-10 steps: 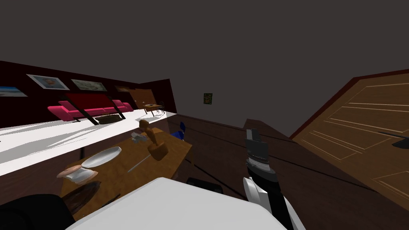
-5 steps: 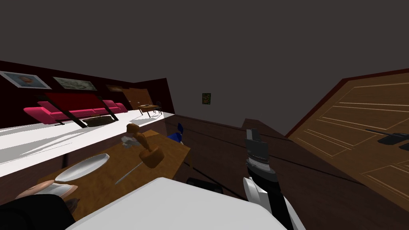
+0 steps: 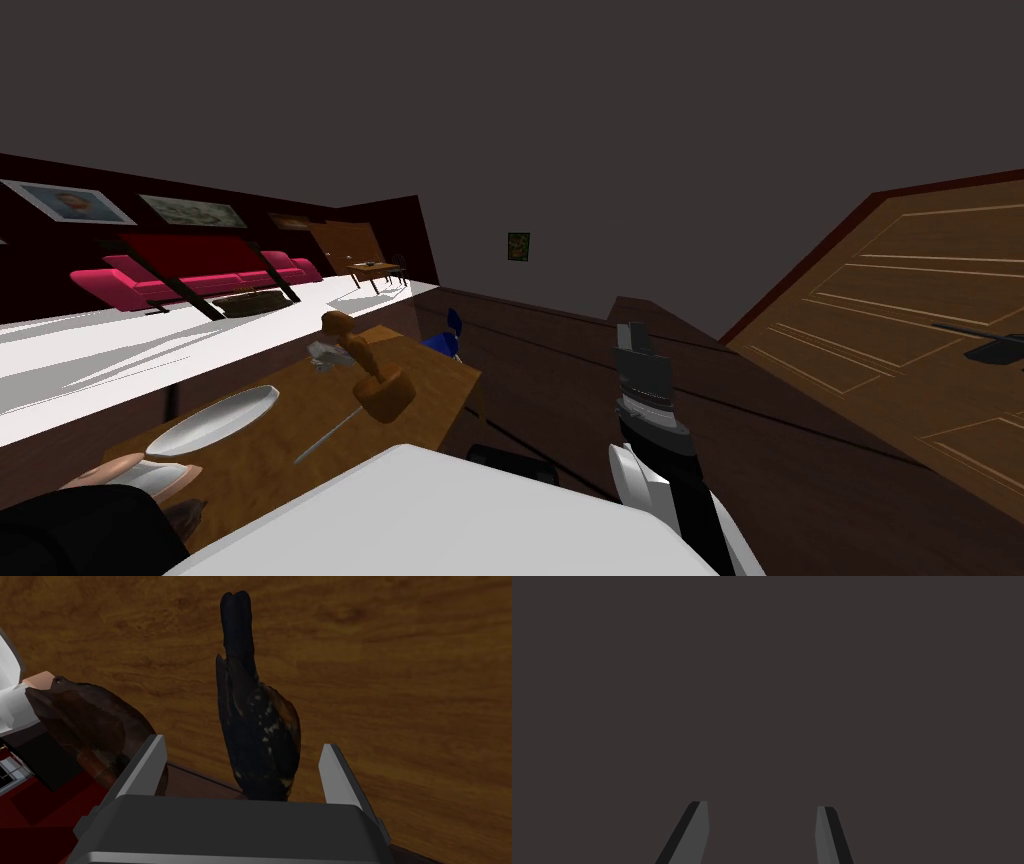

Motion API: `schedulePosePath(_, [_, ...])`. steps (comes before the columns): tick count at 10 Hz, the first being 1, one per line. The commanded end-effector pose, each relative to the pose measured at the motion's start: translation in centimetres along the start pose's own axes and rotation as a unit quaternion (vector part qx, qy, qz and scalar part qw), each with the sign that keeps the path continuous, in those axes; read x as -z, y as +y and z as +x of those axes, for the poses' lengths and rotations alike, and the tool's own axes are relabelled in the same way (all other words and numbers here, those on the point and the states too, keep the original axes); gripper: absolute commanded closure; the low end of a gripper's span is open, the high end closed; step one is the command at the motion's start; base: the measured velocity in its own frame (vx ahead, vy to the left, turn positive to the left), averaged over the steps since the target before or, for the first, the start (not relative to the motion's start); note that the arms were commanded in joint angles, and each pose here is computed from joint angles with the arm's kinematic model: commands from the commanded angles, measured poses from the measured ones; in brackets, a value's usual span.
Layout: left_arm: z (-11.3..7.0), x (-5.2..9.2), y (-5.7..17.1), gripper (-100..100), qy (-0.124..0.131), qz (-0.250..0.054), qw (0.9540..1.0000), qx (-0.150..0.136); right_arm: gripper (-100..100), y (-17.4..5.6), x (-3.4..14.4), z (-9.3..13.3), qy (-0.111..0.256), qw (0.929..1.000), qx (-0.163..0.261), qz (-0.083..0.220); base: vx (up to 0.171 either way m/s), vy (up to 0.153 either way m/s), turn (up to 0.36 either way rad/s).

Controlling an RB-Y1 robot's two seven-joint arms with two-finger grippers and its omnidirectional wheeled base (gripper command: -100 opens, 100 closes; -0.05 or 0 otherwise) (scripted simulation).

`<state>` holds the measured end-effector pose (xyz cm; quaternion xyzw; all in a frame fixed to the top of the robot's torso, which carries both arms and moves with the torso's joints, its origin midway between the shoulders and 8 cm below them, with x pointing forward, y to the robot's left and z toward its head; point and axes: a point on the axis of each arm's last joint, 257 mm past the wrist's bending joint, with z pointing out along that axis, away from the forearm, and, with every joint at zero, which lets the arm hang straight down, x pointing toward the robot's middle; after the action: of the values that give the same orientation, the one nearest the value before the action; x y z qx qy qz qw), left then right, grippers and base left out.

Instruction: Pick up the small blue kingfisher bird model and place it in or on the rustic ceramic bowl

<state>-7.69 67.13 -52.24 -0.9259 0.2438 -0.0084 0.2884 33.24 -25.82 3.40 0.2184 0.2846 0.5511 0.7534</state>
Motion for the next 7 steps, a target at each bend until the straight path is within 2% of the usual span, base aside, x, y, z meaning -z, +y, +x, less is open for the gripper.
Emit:
schedulePosePath(1, [0.0,0.0,0.0,-100,0.0,0.0,1.0,0.0,0,0.0,0.0,0.0,0.0,1.0,0.0,0.0,-0.001,0.021,-0.002])
schedulePosePath(2, [0.01,0.0,0.04,100,0.0,-0.001,1.0,-0.001,0,0.0,0.0,0.0,0.0,1.0,0.0,0.0,0.0,0.0,0.0])
schedulePosePath(6, [0.01,0.0,0.07,100,0.0,-0.001,1.0,0.0,0,0.0,0.0,0.0,0.0,1.0,0.0,0.0,0.0,0.0,0.0])
schedulePosePath(7, [0.01,0.0,0.07,0,0.0,-0.001,1.0,0.0,0,0.0,0.0,0.0,0.0,1.0,0.0,0.0,0.0,0.0,0.0])
